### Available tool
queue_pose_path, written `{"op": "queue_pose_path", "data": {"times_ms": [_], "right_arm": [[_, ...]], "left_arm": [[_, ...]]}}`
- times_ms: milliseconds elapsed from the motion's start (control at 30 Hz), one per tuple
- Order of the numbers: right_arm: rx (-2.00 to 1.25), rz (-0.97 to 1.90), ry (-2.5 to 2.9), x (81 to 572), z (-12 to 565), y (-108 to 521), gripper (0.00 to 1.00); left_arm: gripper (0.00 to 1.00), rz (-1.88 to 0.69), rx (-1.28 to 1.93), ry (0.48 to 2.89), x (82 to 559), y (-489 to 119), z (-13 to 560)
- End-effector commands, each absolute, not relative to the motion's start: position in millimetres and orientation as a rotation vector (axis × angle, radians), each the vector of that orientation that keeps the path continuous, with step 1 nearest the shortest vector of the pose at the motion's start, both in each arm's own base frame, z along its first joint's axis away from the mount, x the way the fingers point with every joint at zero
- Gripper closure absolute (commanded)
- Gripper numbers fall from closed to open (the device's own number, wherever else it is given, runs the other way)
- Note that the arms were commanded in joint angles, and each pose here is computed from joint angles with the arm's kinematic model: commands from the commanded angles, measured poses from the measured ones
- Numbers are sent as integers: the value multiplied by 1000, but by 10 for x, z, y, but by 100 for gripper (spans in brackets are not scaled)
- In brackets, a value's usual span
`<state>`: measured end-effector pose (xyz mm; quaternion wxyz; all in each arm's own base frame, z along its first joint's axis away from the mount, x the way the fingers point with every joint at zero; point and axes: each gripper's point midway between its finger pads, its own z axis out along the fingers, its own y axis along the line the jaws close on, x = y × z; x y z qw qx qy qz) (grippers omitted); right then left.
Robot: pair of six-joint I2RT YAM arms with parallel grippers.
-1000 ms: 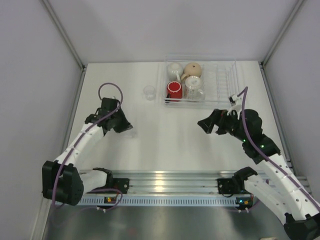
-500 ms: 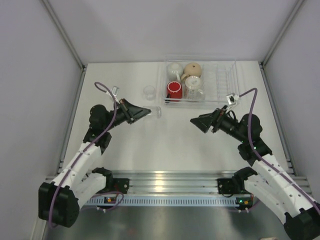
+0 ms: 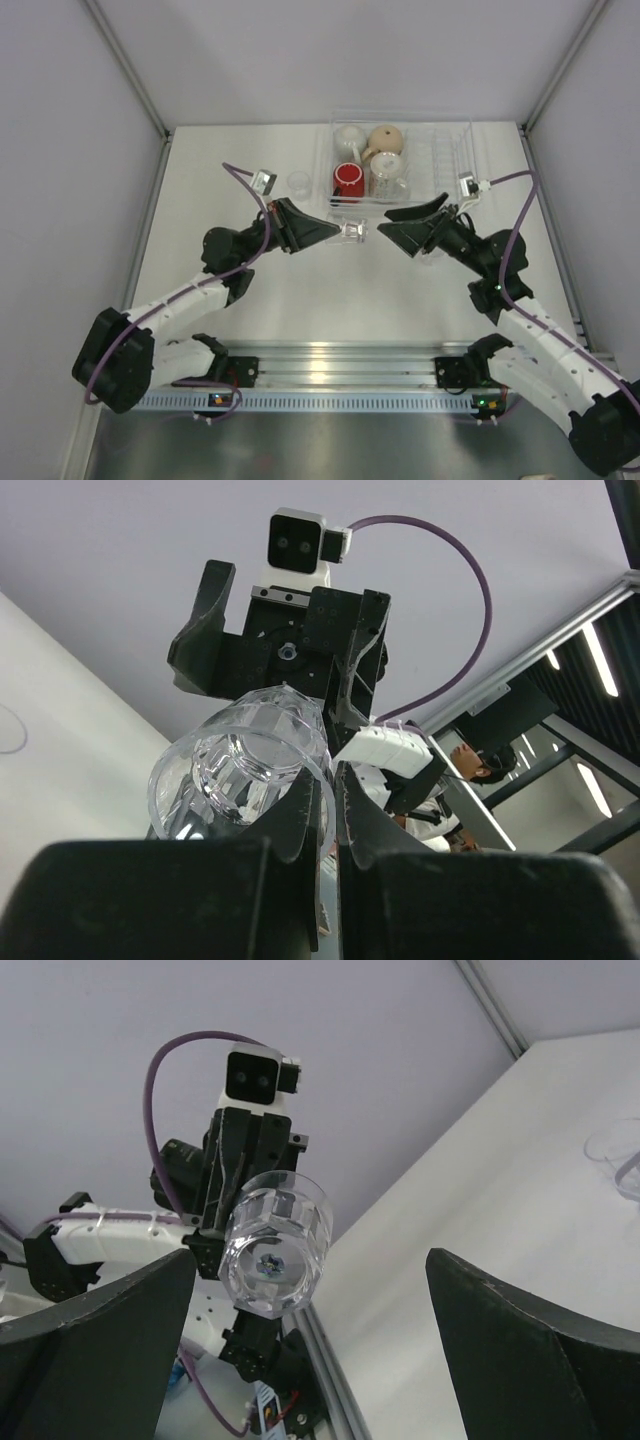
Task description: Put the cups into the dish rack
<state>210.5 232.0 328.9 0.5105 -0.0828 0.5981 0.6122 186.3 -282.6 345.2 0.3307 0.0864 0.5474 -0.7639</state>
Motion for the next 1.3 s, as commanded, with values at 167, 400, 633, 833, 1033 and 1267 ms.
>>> {"op": "queue_pose_path", "data": {"times_ms": [167, 400, 633, 833, 1033, 1267], "right_arm": [[-301, 1477, 1290, 1936, 3689, 2427, 1], [-340, 1426, 1264, 1863, 3783, 2622, 4], [-331, 1447, 1235, 1814, 3828, 2732, 24], [-269, 1450, 1185, 1765, 3862, 2642, 54], [-242, 1440, 1110, 1695, 3946, 2503, 75], [-242, 1431, 1097, 1668, 3955, 2465, 45]], "left_arm": [[100, -2016, 334, 1152, 1667, -2794, 3950], [100, -2032, 277, 1101, 1656, -2816, 4064], [100, -2055, 267, 1043, 1554, -2838, 4161], [100, -2051, 263, 1046, 1526, -2839, 4121], [100, -2053, 245, 1088, 1553, -2876, 3993], [100, -2063, 259, 1073, 1520, -2880, 4049]]}}
